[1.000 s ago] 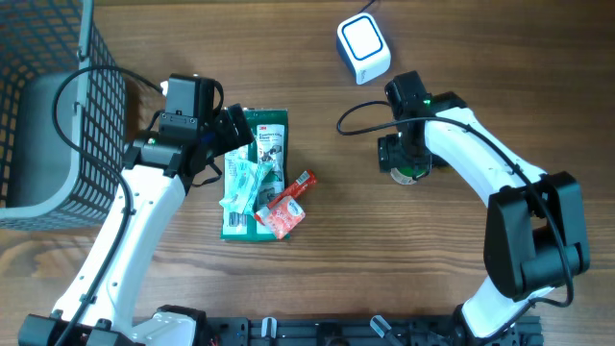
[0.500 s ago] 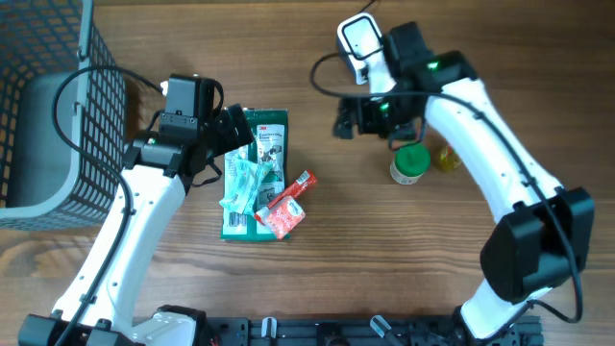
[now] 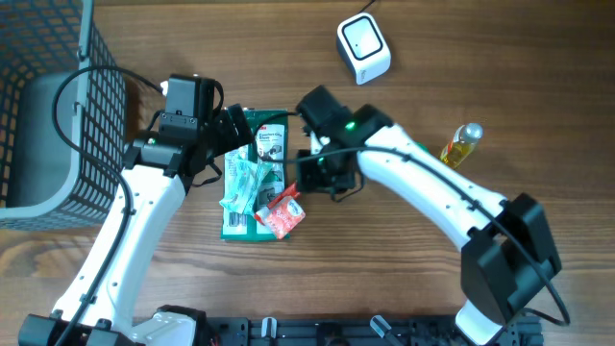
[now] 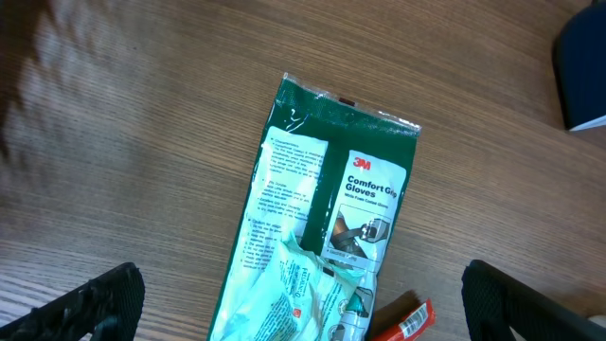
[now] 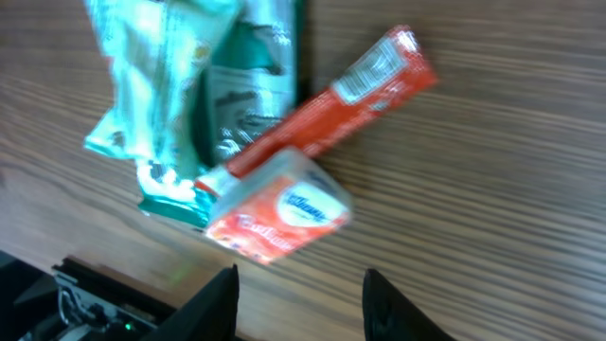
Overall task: Scan the item barcode
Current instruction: 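Lower the right gripper over the pink Kleenex tissue pack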
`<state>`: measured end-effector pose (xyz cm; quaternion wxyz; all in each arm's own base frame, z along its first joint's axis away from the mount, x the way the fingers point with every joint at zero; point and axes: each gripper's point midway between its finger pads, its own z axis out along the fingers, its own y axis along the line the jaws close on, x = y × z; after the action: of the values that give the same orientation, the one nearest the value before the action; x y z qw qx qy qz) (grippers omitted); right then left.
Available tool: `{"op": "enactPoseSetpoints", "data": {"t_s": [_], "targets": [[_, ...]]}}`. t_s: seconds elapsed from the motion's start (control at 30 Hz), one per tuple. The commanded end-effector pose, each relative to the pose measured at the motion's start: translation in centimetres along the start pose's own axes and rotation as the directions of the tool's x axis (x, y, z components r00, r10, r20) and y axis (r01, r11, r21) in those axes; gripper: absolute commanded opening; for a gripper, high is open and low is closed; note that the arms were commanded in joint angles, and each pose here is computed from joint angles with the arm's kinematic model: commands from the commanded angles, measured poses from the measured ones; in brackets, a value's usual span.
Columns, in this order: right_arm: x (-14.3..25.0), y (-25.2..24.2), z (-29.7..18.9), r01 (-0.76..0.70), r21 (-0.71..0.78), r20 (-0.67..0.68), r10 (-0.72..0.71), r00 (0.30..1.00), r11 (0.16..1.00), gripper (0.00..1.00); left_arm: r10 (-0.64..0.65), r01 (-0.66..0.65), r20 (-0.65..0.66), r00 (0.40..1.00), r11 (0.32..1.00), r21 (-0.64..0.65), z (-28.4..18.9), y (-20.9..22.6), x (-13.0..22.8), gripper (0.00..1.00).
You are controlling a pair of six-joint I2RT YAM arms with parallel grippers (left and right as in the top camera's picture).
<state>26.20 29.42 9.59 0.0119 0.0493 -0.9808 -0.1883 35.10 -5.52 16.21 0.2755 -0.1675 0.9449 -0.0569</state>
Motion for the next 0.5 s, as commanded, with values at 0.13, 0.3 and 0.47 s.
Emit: {"op": "enactPoseSetpoints", "data": {"t_s": [0.13,0.3,0.47], "targets": [[2.0,1.4,0.8,-0.029,0.013,0.021,0.029,0.999,0.999,0.43,0.005,-0.005,0.010,1.000,1.000,-0.008,-0.1,0.2,-0.3,1.00],[2.7,2.0,1.9,-0.054,0.004,0.023,0.054,0.998,0.999,0.43,0.005,-0.005,0.010,1.000,1.000,-0.008,-0.1,0.2,-0.3,1.00],[3.5,2.3,3.4,-0.045,-0.008,0.022,0.045,0.999,0.999,0.44,0.005,-0.005,0.010,1.000,1.000,-0.008,-0.1,0.2,-0.3,1.00]]}}
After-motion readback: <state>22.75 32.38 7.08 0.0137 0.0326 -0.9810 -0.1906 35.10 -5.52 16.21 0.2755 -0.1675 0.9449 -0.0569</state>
